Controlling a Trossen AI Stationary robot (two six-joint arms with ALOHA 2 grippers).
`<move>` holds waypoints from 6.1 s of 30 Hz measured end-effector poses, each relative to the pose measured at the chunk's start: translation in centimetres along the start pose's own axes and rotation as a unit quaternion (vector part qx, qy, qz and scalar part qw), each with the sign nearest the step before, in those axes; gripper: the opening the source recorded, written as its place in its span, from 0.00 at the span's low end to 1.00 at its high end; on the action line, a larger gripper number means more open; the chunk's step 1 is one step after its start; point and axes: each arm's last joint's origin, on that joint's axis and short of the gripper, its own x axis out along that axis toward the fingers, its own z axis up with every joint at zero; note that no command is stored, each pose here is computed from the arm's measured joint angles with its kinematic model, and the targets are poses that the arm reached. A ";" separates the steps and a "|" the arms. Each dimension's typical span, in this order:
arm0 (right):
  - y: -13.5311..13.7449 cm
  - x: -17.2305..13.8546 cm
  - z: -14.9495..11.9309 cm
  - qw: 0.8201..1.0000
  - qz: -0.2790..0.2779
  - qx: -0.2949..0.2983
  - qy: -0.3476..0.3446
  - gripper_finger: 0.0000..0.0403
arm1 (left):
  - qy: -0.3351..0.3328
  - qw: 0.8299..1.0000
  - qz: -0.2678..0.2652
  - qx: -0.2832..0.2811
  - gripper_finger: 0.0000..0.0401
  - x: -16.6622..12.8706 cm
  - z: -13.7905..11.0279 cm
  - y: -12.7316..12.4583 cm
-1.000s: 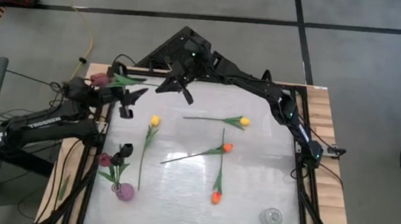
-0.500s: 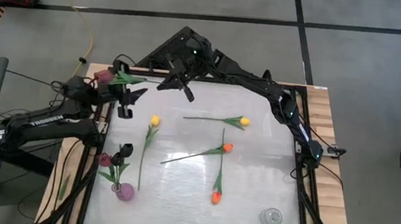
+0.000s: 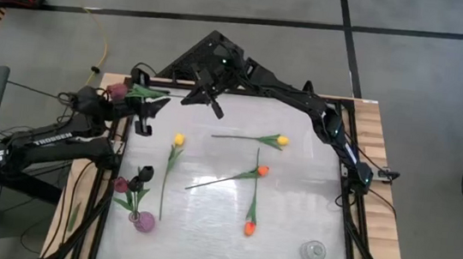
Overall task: Sort flowers into vase by color
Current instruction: Put the maroon flower into the pink flower vase
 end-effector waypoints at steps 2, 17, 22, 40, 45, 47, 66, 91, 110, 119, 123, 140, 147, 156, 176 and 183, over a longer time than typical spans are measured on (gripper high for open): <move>0.2 0.2 0.0 1.000 0.006 0.001 0.000 0.10 | 0.004 1.000 0.001 -0.015 0.03 0.0 -0.1 0.0; 2.7 -3.1 2.1 0.990 0.016 0.116 0.079 0.43 | 0.106 0.989 0.066 -0.079 0.00 -2.3 0.9 -0.4; 4.4 -5.5 1.6 0.966 0.017 0.196 0.169 0.49 | 0.210 0.967 0.089 -0.114 0.00 -3.0 5.2 -0.2; 10.3 -0.2 -0.3 0.943 0.140 0.176 0.247 0.42 | 0.238 0.920 -0.200 -0.239 0.00 -4.4 15.1 -1.9; 10.1 0.2 0.1 0.952 0.131 0.150 0.234 0.42 | 0.175 0.938 -0.221 -0.203 0.00 -3.5 16.2 -1.6; 9.9 0.2 0.1 0.953 0.123 0.153 0.230 0.42 | 0.153 0.943 -0.231 -0.187 0.00 -3.1 16.5 -1.5; 11.0 3.1 1.5 0.964 0.099 0.155 0.191 0.42 | 0.033 0.865 -0.453 -0.211 0.00 0.6 19.3 -1.0; 14.5 7.4 0.6 0.959 0.041 0.175 0.221 0.42 | 0.207 0.770 -0.543 -0.265 0.00 -2.7 10.2 -8.6; 14.3 7.2 0.5 0.960 0.043 0.164 0.223 0.42 | 0.221 0.794 -0.531 -0.198 0.00 -4.5 10.2 -9.0; 14.3 7.2 0.5 0.965 0.050 0.134 0.221 0.42 | 0.242 0.793 -0.526 -0.189 0.00 -5.1 7.9 -11.7; 14.3 7.2 0.5 0.965 0.050 0.134 0.221 0.42 | 0.218 0.807 -0.520 -0.177 0.00 -5.1 8.7 -11.4; 14.7 7.4 0.6 0.963 0.052 0.145 0.221 0.42 | 0.227 0.800 -0.540 -0.131 0.00 -5.8 7.5 -12.3; 14.8 7.5 0.6 0.963 0.053 0.147 0.222 0.42 | 0.234 0.800 -0.538 -0.127 0.00 -6.0 6.4 -13.0; 14.5 7.3 0.5 0.961 0.048 0.159 0.222 0.42 | 0.243 0.799 -0.539 -0.110 0.00 -6.4 5.2 -13.6; 14.4 7.3 0.6 0.962 0.046 0.156 0.219 0.42 | 0.257 0.795 -0.535 -0.124 0.12 -6.5 5.1 -13.6; 14.4 7.3 0.5 0.961 0.047 0.159 0.223 0.42 | 0.284 0.788 -0.524 -0.154 0.21 -6.5 5.0 -13.6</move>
